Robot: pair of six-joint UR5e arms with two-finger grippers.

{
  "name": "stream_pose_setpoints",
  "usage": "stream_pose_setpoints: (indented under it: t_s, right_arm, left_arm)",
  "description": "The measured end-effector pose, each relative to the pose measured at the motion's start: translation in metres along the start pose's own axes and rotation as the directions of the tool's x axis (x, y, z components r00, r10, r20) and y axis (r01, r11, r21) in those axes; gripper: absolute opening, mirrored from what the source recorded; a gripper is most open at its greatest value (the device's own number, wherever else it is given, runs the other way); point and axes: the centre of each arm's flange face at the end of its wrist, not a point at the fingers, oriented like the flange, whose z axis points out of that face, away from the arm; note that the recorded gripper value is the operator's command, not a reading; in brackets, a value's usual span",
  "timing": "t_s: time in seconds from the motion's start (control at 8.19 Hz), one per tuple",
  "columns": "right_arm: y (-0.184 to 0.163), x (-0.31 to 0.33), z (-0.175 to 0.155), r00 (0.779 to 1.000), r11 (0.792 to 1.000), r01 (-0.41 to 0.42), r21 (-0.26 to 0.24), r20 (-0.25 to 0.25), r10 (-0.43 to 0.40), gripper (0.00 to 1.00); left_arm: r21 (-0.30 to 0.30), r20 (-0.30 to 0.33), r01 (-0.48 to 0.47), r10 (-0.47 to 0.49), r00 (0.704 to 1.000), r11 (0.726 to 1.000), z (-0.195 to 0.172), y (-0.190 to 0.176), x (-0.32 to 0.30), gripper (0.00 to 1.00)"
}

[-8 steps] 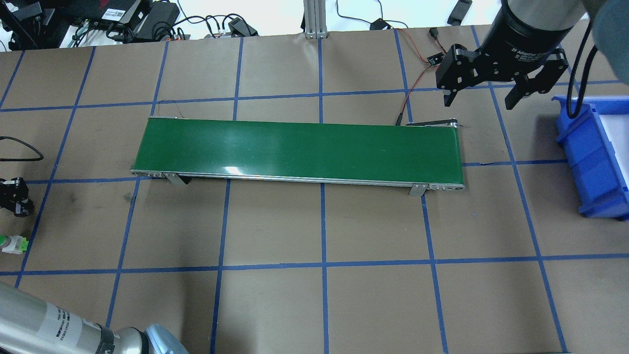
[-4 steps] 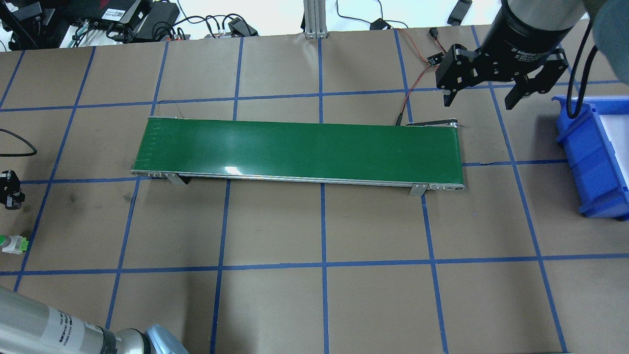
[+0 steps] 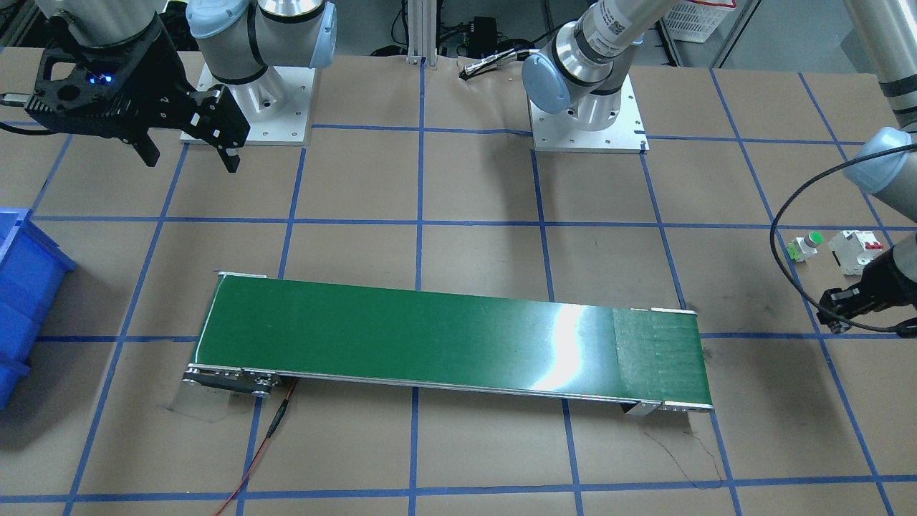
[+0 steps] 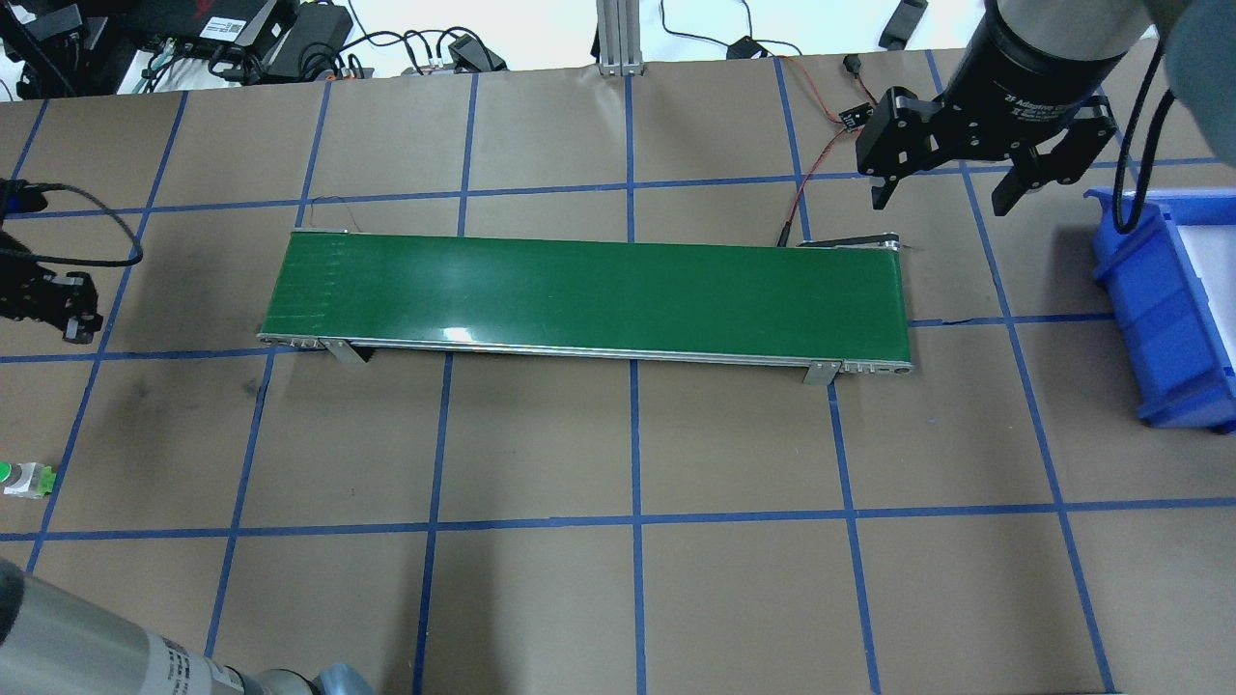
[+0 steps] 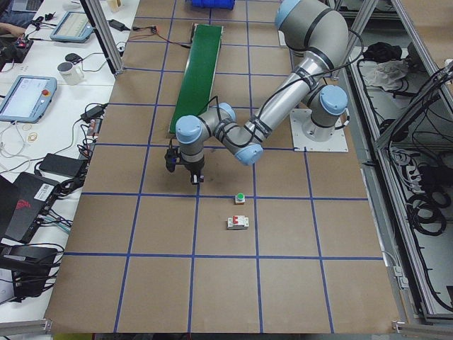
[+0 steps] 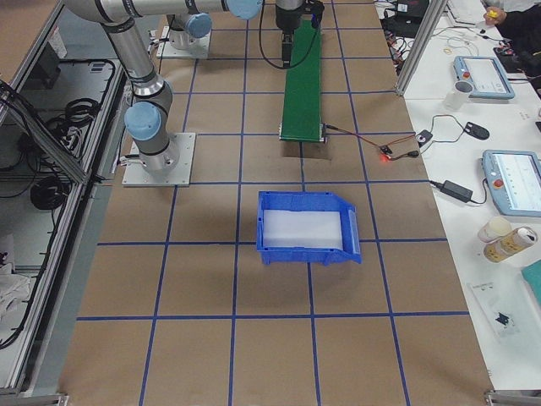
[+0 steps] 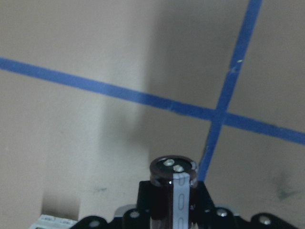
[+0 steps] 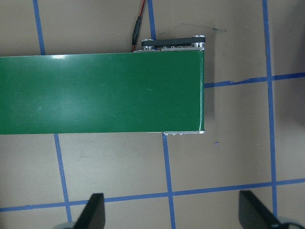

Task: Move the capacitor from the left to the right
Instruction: 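Carry the capacitor with the left gripper over the conveyor's near end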

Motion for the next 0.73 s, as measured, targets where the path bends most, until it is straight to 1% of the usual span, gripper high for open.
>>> stream_pose_setpoints:
  t_s: [0.12,0.24,0.61,0.73]
  right_arm:
    - [0.000,0.000,0.000,1.000,1.000,0.000,0.000,0.000,0.000,1.00]
    - [0.000,0.000,0.000,1.000,1.000,0.000,0.000,0.000,0.000,1.00]
    - [0.000,0.000,0.000,1.000,1.000,0.000,-0.001,0.000,0.000,1.00]
    - [0.000,0.000,0.000,1.000,1.000,0.001,-0.001,0.000,-0.001,1.00]
  left_arm:
    - [0.013,0.007,-0.078,0.078,0.997,0.997,-0.014,-0.015,0.045,0.00]
    - [0.024,0.012,-0.134,0.134,0.991,0.991,-0.024,-0.026,0.088,0.00]
    - [0.011,0.000,-0.186,0.186,0.983,0.982,-0.035,-0.039,0.197,0.00]
    - [0.004,-0.005,-0.176,0.176,0.984,0.984,-0.037,-0.039,0.225,0.00]
